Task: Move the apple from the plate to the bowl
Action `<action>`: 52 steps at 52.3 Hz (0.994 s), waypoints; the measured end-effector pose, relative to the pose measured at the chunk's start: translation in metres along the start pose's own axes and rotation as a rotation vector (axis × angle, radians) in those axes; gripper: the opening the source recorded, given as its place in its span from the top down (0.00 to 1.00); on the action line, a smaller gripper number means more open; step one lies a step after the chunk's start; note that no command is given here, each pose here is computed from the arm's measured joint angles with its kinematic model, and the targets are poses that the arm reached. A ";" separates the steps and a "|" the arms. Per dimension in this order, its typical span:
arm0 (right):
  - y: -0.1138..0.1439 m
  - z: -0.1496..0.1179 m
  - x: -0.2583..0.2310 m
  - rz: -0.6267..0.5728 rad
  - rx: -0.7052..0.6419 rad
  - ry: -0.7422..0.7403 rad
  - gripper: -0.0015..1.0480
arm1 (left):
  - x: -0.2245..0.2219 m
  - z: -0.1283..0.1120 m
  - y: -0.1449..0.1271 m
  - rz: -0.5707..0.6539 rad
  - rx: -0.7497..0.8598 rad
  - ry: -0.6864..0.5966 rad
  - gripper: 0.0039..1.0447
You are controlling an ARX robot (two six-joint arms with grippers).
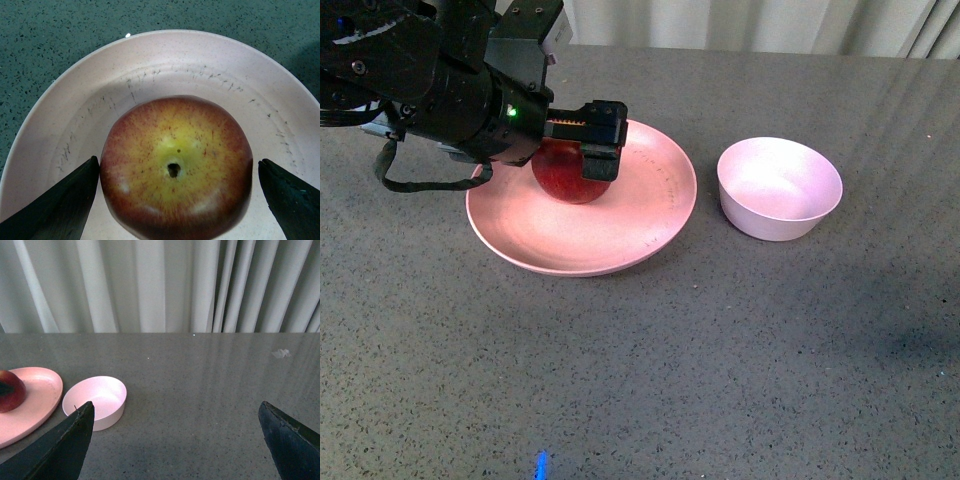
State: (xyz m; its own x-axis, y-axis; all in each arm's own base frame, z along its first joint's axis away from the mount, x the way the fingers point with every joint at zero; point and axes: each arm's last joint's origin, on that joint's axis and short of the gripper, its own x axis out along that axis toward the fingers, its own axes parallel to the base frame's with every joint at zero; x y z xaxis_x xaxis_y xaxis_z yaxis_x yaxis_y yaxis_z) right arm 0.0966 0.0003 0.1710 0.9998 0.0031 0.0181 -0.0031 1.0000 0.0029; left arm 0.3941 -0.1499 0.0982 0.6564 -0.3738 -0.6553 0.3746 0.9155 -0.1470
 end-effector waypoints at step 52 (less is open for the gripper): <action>0.000 0.000 0.000 0.000 0.000 0.000 0.09 | -0.026 0.048 -0.082 -0.187 0.047 -0.113 0.24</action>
State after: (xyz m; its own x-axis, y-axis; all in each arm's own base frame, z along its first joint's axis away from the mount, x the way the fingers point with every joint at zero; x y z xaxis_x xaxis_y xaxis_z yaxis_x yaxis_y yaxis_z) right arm 0.0966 0.0003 0.1710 0.9998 0.0031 0.0181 -0.0031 1.0000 0.0029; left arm 0.3775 -0.2219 0.1625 0.6410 -0.5528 -0.5324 0.5246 0.8219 -0.2218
